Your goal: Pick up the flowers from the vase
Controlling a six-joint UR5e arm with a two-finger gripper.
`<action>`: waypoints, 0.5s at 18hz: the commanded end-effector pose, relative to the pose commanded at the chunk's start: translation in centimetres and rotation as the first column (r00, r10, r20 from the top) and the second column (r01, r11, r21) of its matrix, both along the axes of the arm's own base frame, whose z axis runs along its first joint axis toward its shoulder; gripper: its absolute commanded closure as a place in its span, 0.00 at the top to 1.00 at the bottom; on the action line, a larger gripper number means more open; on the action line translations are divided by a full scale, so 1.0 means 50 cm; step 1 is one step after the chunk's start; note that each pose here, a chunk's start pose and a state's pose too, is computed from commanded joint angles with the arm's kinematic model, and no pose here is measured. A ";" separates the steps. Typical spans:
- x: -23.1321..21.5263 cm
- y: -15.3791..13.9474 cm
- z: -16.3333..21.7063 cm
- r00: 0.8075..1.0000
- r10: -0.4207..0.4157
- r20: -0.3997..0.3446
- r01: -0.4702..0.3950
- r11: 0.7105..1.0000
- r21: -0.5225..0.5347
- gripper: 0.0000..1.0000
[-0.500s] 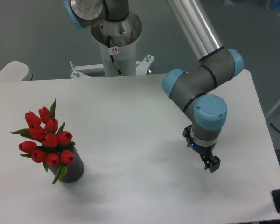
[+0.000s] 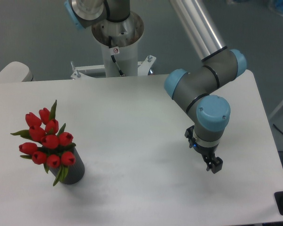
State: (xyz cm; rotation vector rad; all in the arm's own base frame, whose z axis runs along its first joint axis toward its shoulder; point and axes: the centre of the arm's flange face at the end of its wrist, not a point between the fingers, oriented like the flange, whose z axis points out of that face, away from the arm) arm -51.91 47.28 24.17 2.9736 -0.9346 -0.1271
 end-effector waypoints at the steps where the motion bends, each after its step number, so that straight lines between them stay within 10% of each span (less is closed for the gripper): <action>1: 0.000 -0.002 0.000 1.000 0.002 0.001 -0.002 1.000 -0.001 1.00; 9: 0.034 -0.002 0.032 0.997 -0.006 0.081 -0.004 0.993 0.118 1.00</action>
